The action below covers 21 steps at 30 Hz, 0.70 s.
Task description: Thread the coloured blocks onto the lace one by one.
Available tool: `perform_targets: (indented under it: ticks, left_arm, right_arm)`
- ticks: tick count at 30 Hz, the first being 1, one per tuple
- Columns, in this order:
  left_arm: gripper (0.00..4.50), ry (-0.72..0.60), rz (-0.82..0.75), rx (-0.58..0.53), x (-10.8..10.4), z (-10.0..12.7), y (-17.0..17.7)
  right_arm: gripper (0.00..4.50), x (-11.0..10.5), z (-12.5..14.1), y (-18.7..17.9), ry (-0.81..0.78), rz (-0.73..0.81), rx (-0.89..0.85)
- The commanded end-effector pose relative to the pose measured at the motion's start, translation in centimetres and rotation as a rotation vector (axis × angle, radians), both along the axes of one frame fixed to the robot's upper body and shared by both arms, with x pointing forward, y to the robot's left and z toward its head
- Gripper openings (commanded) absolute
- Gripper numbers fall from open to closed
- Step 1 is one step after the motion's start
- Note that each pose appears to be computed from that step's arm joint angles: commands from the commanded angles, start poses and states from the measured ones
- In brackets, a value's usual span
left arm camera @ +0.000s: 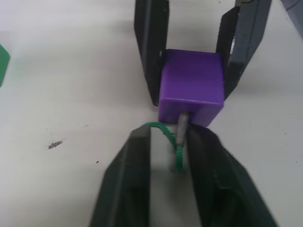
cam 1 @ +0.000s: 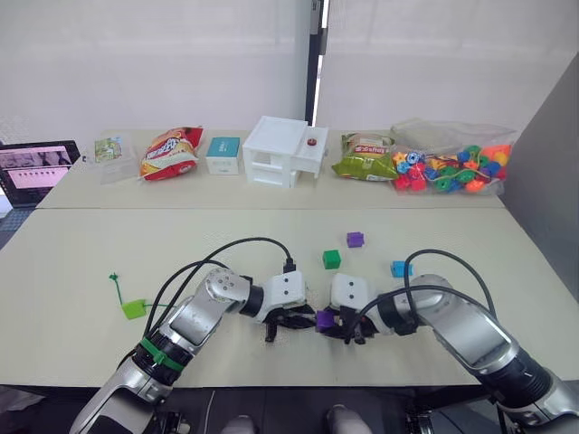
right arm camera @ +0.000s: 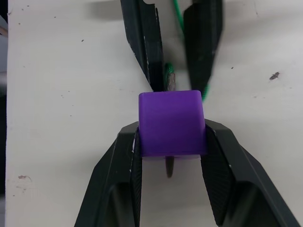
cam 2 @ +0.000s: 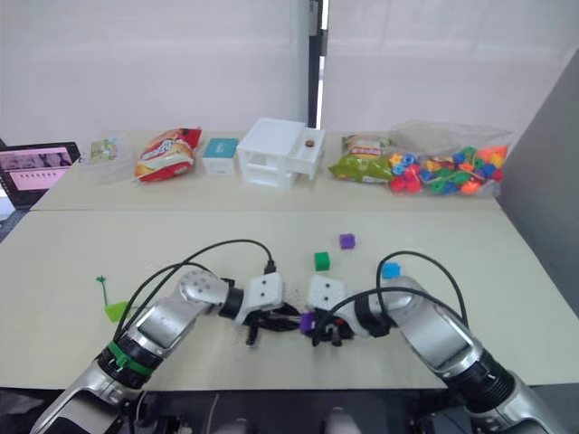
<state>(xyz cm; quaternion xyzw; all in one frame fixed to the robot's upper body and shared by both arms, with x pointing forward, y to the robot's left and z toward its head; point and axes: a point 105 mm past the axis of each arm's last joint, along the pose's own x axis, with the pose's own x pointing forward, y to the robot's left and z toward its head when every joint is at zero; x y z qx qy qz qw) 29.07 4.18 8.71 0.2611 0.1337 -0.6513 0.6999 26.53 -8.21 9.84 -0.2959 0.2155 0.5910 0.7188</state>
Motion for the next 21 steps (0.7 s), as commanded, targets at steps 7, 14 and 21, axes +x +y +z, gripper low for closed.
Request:
perform_targets:
  ticks: [7,14,21]
  left_arm:
    - [4.48,0.011,0.022,0.028,-1.0,1.4,3.0]
    - [4.48,0.005,0.059,0.036,-0.2,1.6,4.3]
    - [4.48,0.052,0.013,0.027,-0.9,2.6,4.8]
  right_arm:
    - [1.20,-0.4,0.4,0.9,-0.024,0.049,0.029]
    - [1.20,-0.1,0.4,0.5,-0.029,0.036,0.027]
    - [1.20,0.0,0.4,0.3,-0.030,0.017,0.030]
